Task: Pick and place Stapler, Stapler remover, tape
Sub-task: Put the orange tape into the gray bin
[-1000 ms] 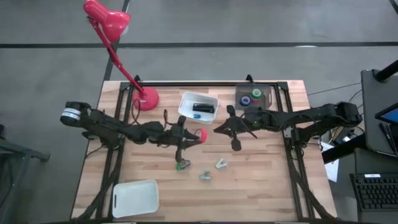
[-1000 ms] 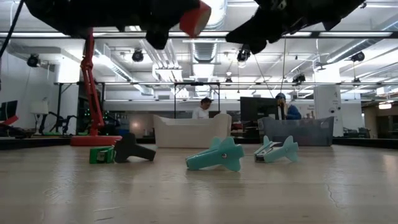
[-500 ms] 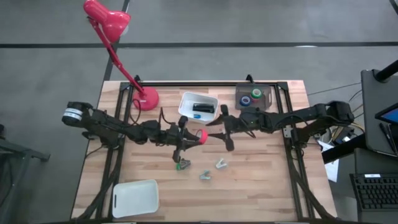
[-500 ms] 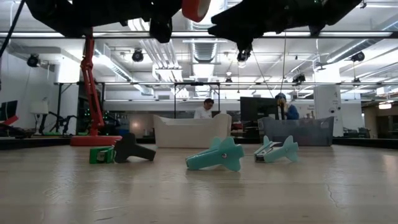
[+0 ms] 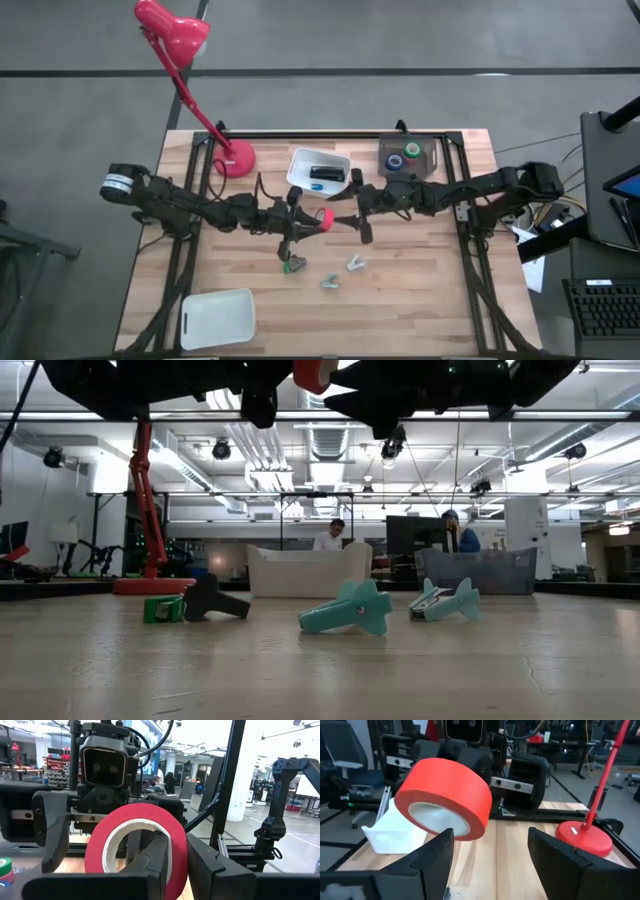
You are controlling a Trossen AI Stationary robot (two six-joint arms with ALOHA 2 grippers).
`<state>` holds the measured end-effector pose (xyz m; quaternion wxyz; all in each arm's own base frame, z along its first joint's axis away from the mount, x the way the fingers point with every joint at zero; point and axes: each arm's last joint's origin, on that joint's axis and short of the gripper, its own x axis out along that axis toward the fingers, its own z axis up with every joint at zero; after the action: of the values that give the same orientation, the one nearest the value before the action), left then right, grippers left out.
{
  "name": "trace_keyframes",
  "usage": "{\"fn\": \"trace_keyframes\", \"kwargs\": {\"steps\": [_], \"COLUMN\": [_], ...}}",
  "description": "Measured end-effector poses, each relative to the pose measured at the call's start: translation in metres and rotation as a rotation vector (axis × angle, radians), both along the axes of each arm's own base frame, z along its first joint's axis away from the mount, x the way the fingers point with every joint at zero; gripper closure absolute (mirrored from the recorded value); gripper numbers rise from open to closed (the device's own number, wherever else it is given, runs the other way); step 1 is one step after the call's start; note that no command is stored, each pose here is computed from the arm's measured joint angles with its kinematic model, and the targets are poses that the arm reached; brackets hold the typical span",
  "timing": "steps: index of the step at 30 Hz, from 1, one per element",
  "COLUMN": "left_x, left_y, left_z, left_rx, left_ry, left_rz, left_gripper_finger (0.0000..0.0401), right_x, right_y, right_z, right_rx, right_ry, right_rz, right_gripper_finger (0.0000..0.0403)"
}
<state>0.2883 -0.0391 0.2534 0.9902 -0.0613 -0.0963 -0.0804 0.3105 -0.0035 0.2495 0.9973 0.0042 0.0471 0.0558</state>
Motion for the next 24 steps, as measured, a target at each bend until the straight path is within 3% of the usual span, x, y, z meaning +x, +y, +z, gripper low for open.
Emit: {"fn": "trace_keyframes", "kwargs": {"steps": [15,24], "left_x": [0.0005,0.0004], "left_y": [0.0005,0.0006], "left_z": [-0.0028,-0.0027], "left_rx": [0.002,0.006], "left_ry": [0.028,0.027], "left_rz": [0.015,0.019], "left_gripper_finger": [0.0344,0.0333], "right_x": [0.0068,0.0072], "right_y": [0.0012,0.0013], "right_z": [-0.0013,-0.0013], "right_rx": [0.014,0.016], "right_ry": [-0.069,-0.076], "right_rz": [0.048,0.051], "right_gripper_finger": [0.0208,0.0293]}}
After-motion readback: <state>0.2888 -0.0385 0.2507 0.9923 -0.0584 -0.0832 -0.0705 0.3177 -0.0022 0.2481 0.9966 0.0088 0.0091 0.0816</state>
